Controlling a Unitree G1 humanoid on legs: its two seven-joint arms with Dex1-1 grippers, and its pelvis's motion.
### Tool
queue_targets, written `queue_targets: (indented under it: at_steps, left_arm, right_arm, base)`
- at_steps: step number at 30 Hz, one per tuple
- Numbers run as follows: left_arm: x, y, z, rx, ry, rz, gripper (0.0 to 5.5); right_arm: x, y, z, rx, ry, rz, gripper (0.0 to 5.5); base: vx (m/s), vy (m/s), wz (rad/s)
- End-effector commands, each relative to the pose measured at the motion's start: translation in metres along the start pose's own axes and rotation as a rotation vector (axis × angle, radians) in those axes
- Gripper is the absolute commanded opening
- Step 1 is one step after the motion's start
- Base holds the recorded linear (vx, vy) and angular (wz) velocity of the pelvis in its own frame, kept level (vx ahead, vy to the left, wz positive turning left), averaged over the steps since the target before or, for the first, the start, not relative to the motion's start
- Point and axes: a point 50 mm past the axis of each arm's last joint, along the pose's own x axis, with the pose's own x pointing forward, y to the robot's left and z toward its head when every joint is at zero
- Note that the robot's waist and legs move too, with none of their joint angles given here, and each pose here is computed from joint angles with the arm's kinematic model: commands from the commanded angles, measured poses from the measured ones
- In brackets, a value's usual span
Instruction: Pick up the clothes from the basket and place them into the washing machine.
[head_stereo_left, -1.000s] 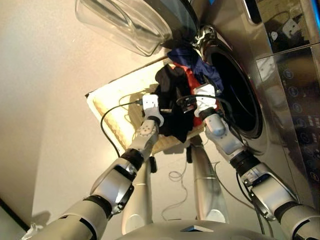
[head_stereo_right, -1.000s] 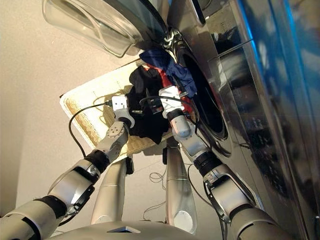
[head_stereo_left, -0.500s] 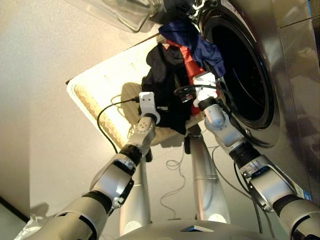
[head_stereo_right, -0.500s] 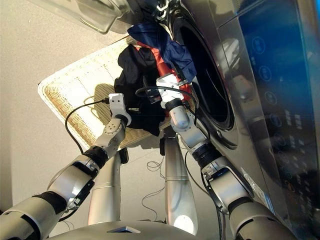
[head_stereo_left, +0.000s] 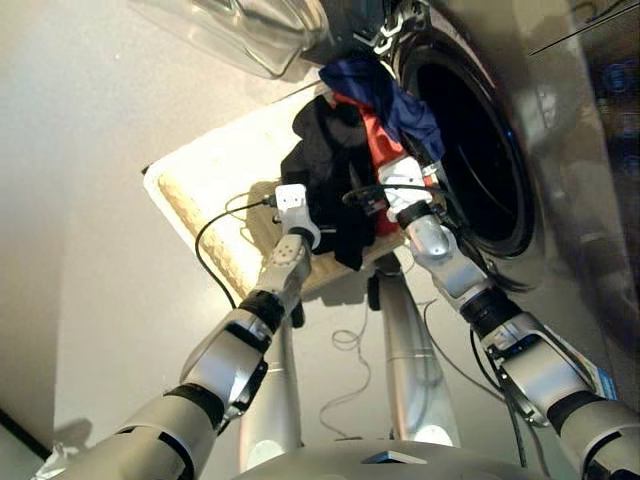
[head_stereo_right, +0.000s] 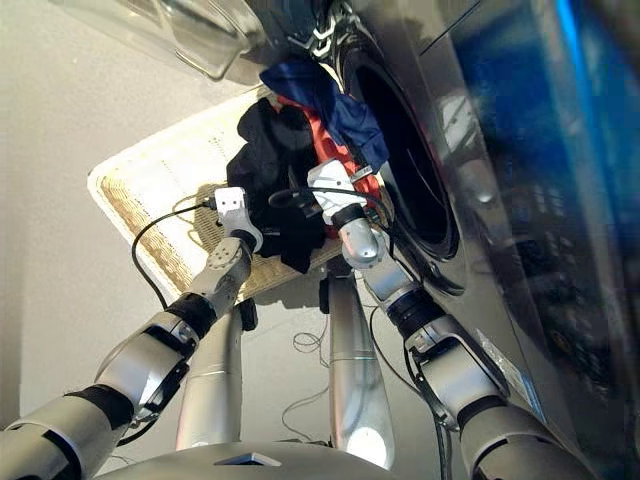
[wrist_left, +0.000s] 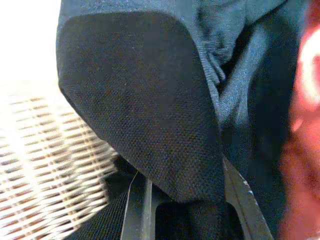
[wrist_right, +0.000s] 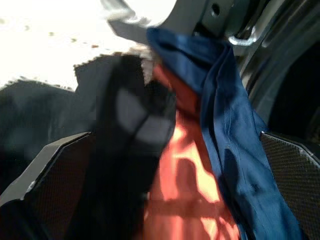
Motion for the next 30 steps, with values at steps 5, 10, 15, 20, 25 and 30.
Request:
queue_targets:
  at_steps: [5, 10, 15, 20, 25, 30]
  left_arm:
    - [-0.01, -0.022, 0.034, -0.208, -0.204, -0.182, 0.0]
    - [-0.021, -0.037, 0.045, -0.295, -0.243, -0.28, 0.0]
    - [-0.029, -0.048, 0.05, -0.355, -0.258, -0.347, 0.0]
    - [-0.041, -0.061, 0.048, -0.405, -0.233, -0.436, 0.0]
    - [-0.056, -0.074, 0.034, -0.403, -0.141, -0.56, 0.0]
    - [-0.066, -0.082, 0.025, -0.371, -0.066, -0.663, 0.0]
  right_arm:
    - [-0.011, 0.019, -0.017, -0.132, 0.032, 0.15, 5.5]
    - [-0.013, 0.032, -0.014, -0.236, 0.003, 0.255, 5.5]
    - [-0.012, 0.037, -0.009, -0.272, -0.031, 0.294, 5.5]
    - [-0.006, 0.038, -0.004, -0.286, -0.046, 0.268, 5.5]
    - [0.009, 0.036, 0.01, -0.337, -0.099, 0.239, 5.5]
    - [0.021, 0.033, 0.022, -0.415, -0.148, 0.255, 5.5]
  base:
    - [-0.052, 0.0, -0.009]
    - [0.0, 0.0, 0.0]
    - [0.0, 0.0, 0.0]
    - [0.0, 0.0, 0.0]
    - [0.0, 0.0, 0.0]
    - [0.0, 0.0, 0.0]
